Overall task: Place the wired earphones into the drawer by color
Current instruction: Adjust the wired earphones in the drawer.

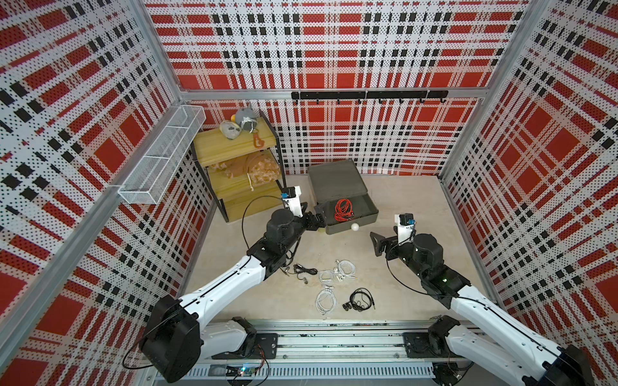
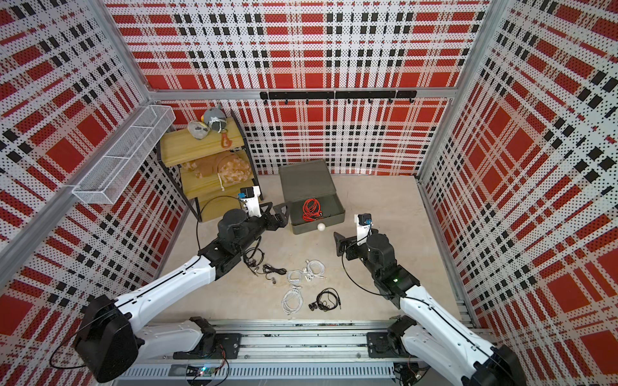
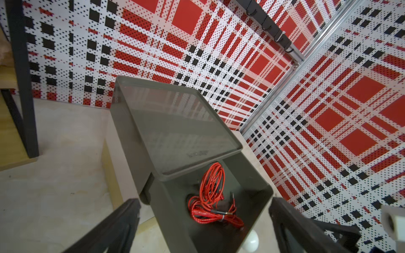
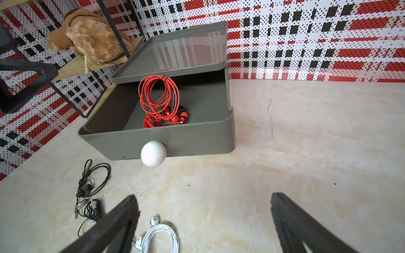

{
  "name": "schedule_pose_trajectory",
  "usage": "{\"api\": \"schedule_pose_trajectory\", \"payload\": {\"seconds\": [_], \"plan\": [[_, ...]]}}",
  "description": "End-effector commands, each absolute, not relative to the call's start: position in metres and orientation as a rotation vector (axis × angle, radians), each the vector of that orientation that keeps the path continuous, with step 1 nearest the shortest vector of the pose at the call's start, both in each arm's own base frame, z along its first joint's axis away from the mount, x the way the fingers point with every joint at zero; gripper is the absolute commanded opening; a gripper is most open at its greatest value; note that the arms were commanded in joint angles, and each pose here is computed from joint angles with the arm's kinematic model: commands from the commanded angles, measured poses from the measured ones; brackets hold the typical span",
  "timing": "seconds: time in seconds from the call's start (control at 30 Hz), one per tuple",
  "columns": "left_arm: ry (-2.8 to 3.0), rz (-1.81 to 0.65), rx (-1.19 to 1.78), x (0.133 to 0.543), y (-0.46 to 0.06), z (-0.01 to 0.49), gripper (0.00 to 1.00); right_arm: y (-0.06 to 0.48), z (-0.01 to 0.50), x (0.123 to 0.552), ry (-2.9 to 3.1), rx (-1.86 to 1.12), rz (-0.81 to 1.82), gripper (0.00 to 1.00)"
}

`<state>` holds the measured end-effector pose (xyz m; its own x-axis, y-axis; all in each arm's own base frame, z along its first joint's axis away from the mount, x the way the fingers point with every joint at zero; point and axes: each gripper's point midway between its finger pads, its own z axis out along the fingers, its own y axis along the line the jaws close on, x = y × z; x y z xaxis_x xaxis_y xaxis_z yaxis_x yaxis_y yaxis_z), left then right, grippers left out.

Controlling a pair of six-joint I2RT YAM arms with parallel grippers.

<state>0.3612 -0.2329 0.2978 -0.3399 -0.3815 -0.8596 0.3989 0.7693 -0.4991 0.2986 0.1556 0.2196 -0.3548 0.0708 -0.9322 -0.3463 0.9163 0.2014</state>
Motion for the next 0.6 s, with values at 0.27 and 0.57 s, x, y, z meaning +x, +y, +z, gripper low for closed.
{"api": "schedule_pose_trajectory", "payload": {"seconds": [0.27,0.57], "plan": [[1.916,-0.900,0.038,0.391,-0.299,0.290,0.99,0.156,0.230,0.307,1.925,-0.080,0.493,1.00],[2.018,-0.869,0.044,0.409,-0.330,0.267,0.99,0.149,0.224,0.310,1.944,-0.041,0.455,1.00]]}}
